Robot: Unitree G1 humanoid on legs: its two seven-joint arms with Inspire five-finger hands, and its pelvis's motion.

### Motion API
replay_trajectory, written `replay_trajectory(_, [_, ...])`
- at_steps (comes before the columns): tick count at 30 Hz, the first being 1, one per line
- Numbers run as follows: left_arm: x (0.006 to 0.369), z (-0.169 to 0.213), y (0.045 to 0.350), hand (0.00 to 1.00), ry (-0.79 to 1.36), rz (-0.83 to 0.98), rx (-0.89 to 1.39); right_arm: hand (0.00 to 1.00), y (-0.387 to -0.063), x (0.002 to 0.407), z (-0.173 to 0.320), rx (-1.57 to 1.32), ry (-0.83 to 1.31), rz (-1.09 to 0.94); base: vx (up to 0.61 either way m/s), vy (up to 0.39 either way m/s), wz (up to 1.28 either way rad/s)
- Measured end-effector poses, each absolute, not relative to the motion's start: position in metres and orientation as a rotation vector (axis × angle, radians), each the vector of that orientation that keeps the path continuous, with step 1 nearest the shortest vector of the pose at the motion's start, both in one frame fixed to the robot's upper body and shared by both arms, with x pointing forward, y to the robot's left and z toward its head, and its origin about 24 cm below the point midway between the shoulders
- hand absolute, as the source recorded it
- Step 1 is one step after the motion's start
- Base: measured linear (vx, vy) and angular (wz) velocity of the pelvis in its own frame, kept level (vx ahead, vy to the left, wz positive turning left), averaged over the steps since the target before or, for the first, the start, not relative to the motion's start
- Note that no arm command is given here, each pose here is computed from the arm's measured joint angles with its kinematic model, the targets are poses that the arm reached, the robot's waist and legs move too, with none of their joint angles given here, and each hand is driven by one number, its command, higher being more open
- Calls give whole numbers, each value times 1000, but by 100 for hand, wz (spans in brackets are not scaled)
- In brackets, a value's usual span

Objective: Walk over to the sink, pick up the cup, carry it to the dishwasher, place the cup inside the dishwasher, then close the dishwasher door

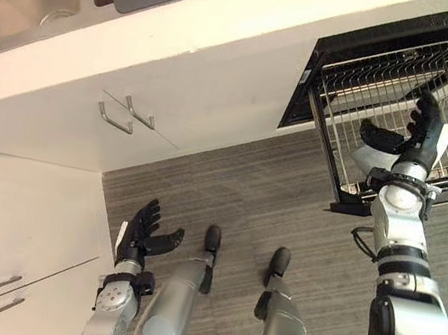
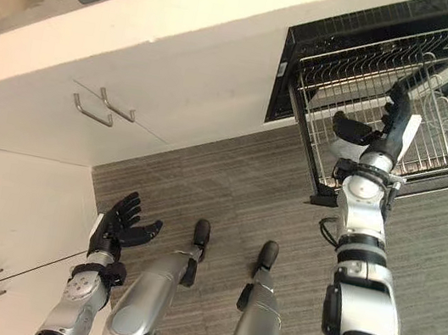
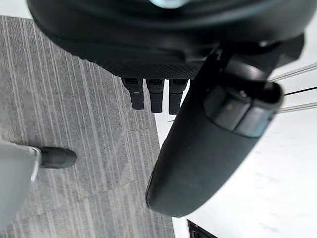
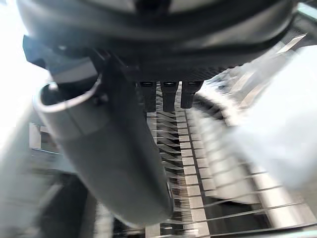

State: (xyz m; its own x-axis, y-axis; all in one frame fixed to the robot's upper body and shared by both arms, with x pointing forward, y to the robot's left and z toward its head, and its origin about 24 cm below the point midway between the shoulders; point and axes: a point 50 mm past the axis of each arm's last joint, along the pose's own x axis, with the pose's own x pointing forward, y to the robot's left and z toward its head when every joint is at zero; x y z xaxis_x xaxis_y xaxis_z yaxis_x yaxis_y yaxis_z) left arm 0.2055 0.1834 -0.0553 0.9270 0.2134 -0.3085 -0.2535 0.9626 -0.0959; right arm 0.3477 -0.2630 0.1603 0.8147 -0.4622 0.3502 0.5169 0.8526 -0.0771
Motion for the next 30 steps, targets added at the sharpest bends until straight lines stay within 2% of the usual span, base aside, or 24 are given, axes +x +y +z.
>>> replay_trajectory(4, [206,-55,183,90,302,237,-134,90,-245,324,154,-114,-405,-497,-14,-21,11])
replay_trajectory(8, [198,-61,189,90,338,253,-109,90,-226,278,124,-63,-402,-504,56,-53,20])
replay_trajectory(13, [191,-70,193,90,386,265,-95,90,-217,249,123,-54,-447,-495,82,-49,32])
replay_trajectory(19, [178,-86,191,90,469,269,-102,90,-199,242,143,-171,-577,-426,-6,15,37])
replay_trajectory(26, [150,-103,196,90,575,279,-56,90,-183,247,138,-213,-558,-328,97,129,8])
replay_trajectory(30, [148,-104,198,90,589,273,-43,90,-184,254,127,-269,-500,-277,263,159,36])
